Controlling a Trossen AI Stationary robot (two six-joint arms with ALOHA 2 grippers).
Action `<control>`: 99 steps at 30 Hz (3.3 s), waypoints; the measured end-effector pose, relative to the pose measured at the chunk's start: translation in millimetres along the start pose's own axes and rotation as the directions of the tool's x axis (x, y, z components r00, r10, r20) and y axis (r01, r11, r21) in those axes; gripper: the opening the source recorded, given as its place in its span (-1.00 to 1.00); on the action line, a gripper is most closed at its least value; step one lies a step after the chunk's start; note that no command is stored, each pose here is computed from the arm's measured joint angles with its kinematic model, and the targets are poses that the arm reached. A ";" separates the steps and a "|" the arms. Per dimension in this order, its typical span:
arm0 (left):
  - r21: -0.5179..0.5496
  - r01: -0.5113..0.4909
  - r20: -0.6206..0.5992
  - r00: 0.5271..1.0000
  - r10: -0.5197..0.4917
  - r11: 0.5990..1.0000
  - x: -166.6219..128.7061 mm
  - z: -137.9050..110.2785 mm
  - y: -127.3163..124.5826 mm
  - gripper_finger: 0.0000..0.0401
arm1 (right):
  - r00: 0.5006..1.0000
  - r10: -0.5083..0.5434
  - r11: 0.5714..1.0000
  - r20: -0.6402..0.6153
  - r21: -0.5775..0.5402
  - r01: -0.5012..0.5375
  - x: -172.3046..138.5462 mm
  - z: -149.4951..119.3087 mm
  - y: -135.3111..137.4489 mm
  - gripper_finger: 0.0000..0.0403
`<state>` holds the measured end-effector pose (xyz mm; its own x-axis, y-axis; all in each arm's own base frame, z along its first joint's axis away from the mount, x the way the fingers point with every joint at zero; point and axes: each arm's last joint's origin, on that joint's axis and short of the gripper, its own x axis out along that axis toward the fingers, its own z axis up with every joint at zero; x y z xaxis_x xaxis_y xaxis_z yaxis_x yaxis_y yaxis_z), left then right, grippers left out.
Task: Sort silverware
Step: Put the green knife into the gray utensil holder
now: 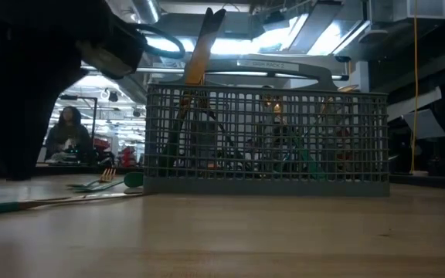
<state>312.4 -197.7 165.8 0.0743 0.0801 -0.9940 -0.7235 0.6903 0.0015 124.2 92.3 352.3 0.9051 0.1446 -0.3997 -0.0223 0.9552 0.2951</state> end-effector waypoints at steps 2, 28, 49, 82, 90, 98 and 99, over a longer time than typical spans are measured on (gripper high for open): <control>-0.002 -0.012 -0.002 1.000 0.012 1.000 3.6 1.0 -0.2 -0.32 | 1.000 0.023 1.000 -0.008 -0.010 -0.023 7.1 -6.4 1.5 -0.84; 0.015 0.018 -0.106 0.994 -0.016 1.000 41.5 18.1 7.5 -0.59 | 0.992 0.110 0.994 -0.068 -0.018 -0.112 20.3 -18.1 6.7 -0.84; 0.077 0.046 -0.097 0.995 -0.039 0.996 39.7 17.9 6.2 -0.84 | 0.992 0.110 0.992 -0.068 -0.061 -0.114 20.3 -18.1 6.7 -0.84; 0.119 0.258 0.029 0.964 -0.263 0.959 12.2 25.5 -7.1 -0.99 | 0.992 0.114 0.991 -0.063 -0.056 -0.117 20.3 -17.6 7.1 -0.84; 0.127 0.262 0.028 0.963 -0.267 0.957 12.5 23.5 -8.3 -0.90 | 0.990 0.113 0.991 -0.084 -0.062 -0.118 25.5 -19.9 9.7 -0.84; 0.210 0.256 0.003 0.965 -0.263 0.943 12.1 16.6 -8.8 -0.51 | 0.988 0.097 0.991 -0.122 -0.082 -0.108 34.3 -24.4 12.9 -0.84; 0.228 0.255 0.004 0.965 -0.263 0.939 12.1 16.7 -8.9 -0.47 | 0.988 0.095 0.991 -0.125 -0.084 -0.106 35.5 -24.9 13.4 -0.84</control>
<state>331.2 -190.8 155.6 0.2649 -0.1014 -0.9589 -0.5040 0.8333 -0.2273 145.4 116.7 320.4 0.8387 0.2659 -0.4753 -0.1535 0.9527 0.2622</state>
